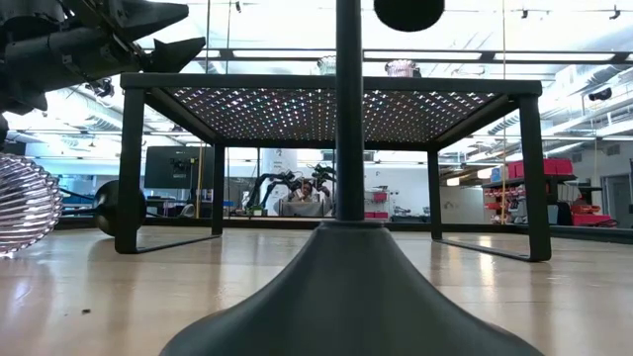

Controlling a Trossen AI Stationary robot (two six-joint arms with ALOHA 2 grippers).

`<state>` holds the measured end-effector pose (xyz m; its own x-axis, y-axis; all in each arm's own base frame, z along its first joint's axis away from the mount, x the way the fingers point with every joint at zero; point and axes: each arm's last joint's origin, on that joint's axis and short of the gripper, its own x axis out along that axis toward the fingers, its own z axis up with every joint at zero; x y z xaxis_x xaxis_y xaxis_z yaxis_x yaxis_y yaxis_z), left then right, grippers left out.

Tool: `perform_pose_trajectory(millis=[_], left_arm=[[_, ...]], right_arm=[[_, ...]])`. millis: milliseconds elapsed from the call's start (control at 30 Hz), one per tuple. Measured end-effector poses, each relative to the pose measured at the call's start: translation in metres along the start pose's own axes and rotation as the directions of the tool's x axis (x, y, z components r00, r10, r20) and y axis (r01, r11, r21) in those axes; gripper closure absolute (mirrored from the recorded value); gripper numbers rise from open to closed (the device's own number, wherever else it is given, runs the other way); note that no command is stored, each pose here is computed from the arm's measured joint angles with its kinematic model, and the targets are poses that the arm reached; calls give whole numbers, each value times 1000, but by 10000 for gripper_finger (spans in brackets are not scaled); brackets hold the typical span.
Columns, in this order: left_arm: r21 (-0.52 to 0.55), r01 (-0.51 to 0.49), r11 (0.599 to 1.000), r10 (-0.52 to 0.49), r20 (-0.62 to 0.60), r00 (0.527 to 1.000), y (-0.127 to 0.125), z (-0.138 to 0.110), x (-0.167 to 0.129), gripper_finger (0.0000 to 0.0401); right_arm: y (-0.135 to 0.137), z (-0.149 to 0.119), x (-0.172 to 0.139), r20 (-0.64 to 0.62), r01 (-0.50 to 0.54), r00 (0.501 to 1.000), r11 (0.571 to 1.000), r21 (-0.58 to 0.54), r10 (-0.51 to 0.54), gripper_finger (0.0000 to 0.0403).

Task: Pick & Place candle stick holders
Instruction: Put the top black candle holder on the shelf

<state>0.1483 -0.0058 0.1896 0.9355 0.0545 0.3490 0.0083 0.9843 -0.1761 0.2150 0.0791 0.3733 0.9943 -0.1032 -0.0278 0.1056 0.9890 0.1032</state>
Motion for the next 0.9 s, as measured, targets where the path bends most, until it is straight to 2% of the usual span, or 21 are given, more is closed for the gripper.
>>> perform_pose_trajectory(millis=[433, 900], left_arm=[[0, 0, 1000, 0, 0, 1000, 0, 0, 0, 153], [0, 0, 1000, 0, 3, 1000, 0, 0, 0, 153]], right_arm=[[27, -16, -3, -64, -16, 998, 1000, 10, 17, 401], [34, -32, 7, -136, -8, 991, 1000, 6, 9, 401]])
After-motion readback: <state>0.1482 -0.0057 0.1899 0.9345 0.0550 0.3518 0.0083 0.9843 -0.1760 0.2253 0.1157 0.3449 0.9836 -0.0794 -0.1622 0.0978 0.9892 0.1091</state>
